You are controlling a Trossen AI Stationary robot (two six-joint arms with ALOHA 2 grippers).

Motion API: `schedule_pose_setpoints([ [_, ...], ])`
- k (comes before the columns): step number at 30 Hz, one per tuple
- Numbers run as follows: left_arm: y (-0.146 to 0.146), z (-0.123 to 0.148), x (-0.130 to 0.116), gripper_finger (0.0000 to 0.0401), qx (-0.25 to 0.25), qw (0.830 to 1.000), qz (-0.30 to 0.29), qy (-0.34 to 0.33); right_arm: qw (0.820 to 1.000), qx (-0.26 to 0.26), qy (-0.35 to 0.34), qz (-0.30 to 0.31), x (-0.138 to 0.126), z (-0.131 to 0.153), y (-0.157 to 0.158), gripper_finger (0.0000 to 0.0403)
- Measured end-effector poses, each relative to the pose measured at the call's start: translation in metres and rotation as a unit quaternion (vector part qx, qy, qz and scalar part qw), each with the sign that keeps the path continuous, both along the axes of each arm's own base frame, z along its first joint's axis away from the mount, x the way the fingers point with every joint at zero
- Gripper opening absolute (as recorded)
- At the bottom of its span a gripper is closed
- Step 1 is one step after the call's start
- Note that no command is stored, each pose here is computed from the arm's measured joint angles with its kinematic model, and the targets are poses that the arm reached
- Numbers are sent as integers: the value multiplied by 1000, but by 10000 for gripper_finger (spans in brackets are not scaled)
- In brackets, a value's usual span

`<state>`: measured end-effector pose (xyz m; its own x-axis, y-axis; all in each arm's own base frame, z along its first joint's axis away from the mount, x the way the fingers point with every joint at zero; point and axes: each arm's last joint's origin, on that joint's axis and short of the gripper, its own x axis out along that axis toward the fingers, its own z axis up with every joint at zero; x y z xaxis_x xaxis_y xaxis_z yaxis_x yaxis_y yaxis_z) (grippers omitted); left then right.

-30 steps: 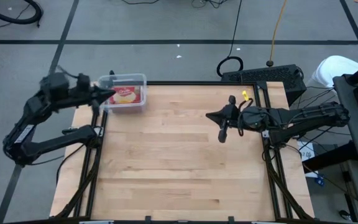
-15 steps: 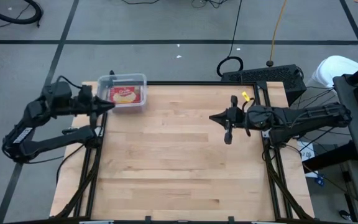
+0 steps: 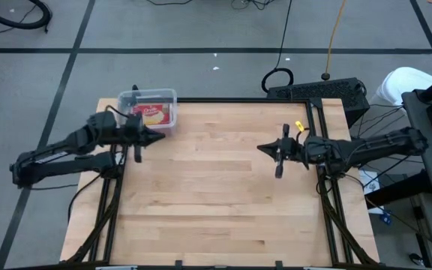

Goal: Sort popcorn bags into baskets
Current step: Return to Home Position

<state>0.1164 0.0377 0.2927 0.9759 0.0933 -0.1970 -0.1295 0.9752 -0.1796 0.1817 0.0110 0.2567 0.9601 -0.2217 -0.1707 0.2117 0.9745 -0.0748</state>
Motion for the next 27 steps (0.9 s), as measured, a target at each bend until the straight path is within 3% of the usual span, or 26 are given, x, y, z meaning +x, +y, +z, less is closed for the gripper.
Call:
schedule_pose_setpoints([
  [9, -8, -39, 13, 1, 43, 999, 6, -3, 1000, 5, -4, 19, -26, -61, -2, 0],
  [18, -11, -67, 15, 1, 50, 999, -6, -3, 999, 13, -19, 36, -45, -87, -3, 0],
  [27, -15, -92, 10, 1, 53, 998, -2, -13, 998, 14, -42, 37, -55, -95, -4, 0],
])
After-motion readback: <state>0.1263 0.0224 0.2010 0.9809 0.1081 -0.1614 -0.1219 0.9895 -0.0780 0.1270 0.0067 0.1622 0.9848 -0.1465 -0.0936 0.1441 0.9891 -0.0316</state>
